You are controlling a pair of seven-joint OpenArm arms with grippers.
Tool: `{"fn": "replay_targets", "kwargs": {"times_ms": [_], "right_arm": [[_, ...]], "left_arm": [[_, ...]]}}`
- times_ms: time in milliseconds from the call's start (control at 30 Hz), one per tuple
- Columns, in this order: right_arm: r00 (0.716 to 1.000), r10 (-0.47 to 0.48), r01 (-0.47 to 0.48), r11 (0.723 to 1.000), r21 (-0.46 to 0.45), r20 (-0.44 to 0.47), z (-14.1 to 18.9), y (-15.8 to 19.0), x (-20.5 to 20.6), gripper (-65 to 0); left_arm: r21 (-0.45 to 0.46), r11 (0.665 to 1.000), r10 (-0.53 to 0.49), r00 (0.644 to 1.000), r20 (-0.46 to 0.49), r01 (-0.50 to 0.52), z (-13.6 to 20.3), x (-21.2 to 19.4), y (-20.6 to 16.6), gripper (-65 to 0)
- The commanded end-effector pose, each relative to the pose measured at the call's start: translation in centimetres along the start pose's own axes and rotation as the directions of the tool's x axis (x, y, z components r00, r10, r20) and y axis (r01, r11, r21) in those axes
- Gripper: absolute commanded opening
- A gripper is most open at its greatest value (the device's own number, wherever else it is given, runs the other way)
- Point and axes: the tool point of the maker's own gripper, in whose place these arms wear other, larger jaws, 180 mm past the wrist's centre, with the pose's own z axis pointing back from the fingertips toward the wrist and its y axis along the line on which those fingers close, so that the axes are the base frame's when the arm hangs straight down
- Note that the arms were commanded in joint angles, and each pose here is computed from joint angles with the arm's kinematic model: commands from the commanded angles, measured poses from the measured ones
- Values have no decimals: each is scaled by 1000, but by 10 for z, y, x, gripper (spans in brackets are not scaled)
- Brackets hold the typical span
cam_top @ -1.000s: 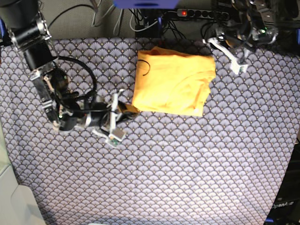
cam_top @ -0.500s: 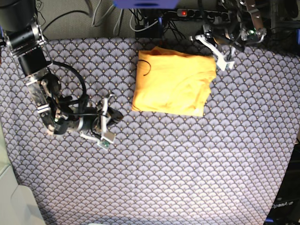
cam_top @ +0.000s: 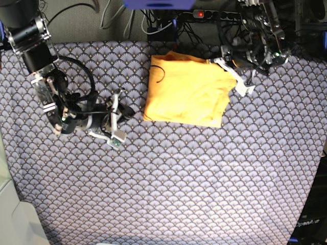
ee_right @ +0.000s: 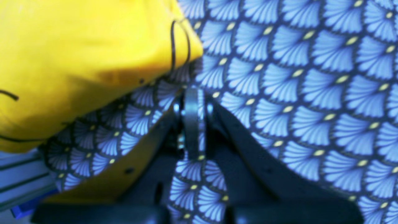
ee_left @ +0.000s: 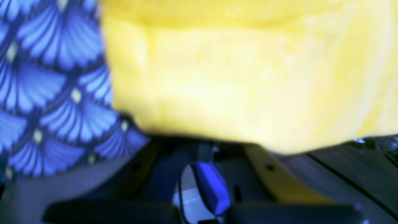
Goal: Fold the T-shirt properly
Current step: 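Push the folded shirt's sides with both grippers to square it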
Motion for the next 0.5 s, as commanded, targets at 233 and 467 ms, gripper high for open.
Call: {"fn": "replay_targets", "kwargs": {"times_ms": [233,467], "right_arm": [[993,41,-38,999,-26,107,12,-12,37,-635],[991,2,1,1000,-17,131,-4,-19,53,-635]], "left_arm": [[85,996,-5,1000,-11,6,-11,-4,8,-650],[87,996,1,1000,-17,1,-10,-10,9,-650]]}}
